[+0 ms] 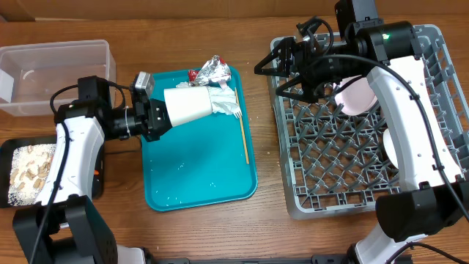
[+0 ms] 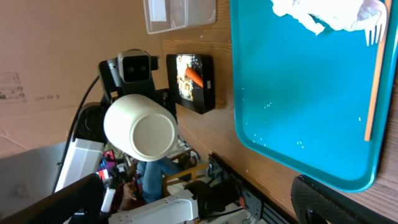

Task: Sort waste into correct bins and load items into the dishwasher rack
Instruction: 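Carry the cup right toward the right gripper reaching from the rack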

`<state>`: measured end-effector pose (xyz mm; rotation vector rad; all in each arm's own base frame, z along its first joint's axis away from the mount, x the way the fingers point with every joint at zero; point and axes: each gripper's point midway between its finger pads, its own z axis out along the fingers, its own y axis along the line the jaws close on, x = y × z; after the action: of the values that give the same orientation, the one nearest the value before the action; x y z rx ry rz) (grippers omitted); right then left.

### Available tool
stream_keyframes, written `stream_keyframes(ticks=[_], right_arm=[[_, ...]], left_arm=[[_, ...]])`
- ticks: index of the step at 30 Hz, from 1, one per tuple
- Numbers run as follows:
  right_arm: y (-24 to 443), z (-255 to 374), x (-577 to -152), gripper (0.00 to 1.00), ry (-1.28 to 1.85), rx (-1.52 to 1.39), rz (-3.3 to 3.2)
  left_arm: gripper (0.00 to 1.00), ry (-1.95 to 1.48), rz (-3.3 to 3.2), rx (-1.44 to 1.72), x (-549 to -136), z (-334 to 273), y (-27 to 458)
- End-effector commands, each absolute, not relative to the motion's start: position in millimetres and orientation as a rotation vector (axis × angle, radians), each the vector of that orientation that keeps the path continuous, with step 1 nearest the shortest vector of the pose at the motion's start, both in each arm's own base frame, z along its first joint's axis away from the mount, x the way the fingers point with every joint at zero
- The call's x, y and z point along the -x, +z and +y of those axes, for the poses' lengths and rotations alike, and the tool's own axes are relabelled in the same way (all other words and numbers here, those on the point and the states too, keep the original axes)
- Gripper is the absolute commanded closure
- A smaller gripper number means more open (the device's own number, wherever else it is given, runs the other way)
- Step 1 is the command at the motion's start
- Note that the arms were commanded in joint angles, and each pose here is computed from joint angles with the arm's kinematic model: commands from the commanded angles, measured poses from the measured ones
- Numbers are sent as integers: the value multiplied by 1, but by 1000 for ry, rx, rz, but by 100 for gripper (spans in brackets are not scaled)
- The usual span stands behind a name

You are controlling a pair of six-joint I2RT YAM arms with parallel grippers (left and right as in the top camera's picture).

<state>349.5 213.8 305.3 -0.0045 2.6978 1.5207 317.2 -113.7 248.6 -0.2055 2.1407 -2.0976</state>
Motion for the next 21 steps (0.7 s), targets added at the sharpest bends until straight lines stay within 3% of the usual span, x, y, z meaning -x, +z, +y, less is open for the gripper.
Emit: stream_keyframes(ticks=[1, 7, 14, 21], right_arm=[[320, 215, -345, 0, 1513, 123, 2633], [318, 214, -341, 0, 1519, 107, 2654], [356, 233, -322, 0, 1847, 306, 2458], [373, 250, -306, 0, 1984, 415, 2378]], left_arm=[[96, -2033, 2045, 22, -306, -114, 292], [96, -1922, 1976, -39, -299, -99, 339], [96, -1922, 1985, -40, -301, -100, 338], [96, -1917, 2070, 6, -313, -109, 318]])
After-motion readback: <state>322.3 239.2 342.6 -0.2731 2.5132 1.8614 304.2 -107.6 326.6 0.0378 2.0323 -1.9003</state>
